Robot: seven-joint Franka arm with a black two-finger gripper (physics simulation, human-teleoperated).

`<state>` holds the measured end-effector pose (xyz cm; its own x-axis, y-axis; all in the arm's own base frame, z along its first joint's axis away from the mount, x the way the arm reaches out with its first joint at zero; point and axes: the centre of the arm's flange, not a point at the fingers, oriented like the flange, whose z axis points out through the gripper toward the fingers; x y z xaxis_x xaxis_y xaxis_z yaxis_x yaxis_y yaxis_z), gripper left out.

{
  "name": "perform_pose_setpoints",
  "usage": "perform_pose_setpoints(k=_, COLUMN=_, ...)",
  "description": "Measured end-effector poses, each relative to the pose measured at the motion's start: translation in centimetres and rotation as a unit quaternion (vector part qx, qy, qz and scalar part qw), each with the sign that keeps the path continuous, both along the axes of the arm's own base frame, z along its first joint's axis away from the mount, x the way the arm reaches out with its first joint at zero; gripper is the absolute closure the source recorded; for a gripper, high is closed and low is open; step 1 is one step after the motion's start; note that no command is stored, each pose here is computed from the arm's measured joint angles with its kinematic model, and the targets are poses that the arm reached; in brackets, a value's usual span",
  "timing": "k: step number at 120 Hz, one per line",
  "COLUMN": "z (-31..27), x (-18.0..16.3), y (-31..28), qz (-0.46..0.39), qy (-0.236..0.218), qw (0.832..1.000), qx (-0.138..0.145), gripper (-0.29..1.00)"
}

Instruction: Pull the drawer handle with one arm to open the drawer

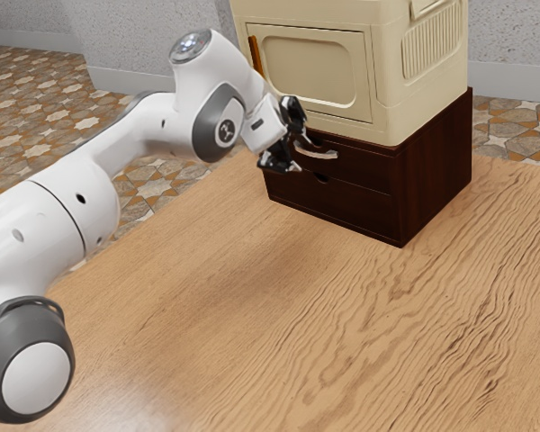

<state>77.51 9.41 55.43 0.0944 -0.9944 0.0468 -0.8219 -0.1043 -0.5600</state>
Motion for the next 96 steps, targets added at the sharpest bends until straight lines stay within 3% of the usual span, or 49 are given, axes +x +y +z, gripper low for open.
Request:
perform_pose_setpoints(k=68, z=-1.0, x=0.7, y=0.0, qz=-0.002, qy=-0.009, qw=1.000, qx=0.002, gripper=0.40)
perform_pose_setpoints(k=96, z=-1.0, x=0.7, y=-0.2, qz=-0.003, qy=-0.013, qw=1.000, qx=-0.001, gripper=0.52)
